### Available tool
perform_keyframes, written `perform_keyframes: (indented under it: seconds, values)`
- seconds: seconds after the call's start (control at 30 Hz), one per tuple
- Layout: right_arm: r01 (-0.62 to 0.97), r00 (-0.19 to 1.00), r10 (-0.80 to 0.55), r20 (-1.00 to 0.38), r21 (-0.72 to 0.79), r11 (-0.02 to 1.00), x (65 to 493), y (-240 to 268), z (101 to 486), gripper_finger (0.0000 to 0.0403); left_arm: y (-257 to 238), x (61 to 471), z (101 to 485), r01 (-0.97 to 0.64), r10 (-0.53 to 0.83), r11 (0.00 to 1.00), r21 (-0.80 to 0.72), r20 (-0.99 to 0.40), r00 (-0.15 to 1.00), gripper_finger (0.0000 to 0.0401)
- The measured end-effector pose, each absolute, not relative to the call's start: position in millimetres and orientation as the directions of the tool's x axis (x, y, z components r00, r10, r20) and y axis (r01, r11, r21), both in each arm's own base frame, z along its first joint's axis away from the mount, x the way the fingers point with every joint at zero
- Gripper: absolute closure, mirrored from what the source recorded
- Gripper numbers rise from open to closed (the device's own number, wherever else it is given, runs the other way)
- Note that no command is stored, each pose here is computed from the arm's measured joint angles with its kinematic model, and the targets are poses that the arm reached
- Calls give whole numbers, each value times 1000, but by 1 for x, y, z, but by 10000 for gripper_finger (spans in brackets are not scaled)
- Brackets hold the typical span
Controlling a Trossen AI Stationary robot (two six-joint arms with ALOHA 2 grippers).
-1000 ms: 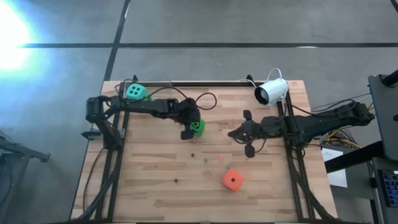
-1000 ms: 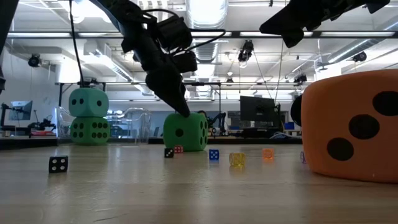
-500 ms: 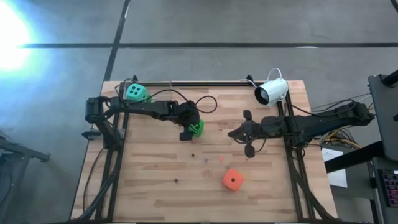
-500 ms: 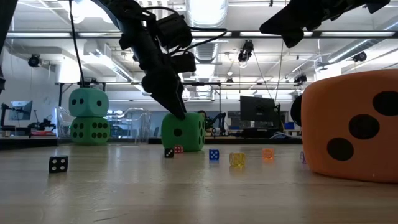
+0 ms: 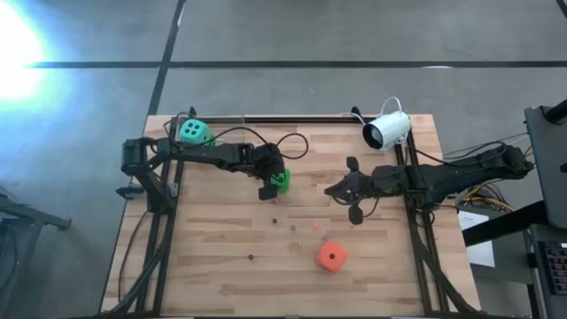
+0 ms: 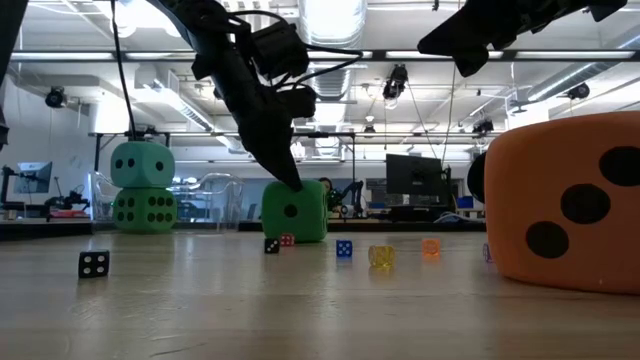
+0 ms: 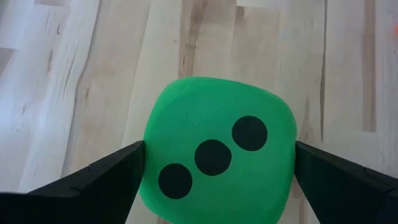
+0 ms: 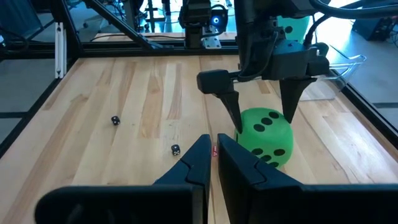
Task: Pick & Place Dice
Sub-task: Put the large green die into the transparent bin
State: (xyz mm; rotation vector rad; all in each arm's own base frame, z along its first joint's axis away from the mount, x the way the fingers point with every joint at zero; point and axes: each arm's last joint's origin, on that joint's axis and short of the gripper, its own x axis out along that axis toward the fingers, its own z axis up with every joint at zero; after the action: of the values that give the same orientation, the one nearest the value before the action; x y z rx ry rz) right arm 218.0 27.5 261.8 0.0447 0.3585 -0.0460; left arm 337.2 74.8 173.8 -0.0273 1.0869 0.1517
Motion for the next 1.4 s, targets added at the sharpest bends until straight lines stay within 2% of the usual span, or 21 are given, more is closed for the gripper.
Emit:
perform_keyframes:
  seconds: [0.4,0.7,1.0,1.4]
  values:
    - [53,936,-37,-351,36,998,218,27,262,376,69,339,174,-104,129,990,91,-882,453,56]
    - [53,936,-37,-351,35,998,218,27,262,376,67,339,174,-96,132,991,98,-877,462,59]
    - [53,936,-37,-351,36,998,218,27,262,376,64,327,196,-94,126,991,92,-867,482,60]
    - [53,936,-37,-351,36,998,218,27,262,376,62,313,224,-108,136,990,93,-841,524,90]
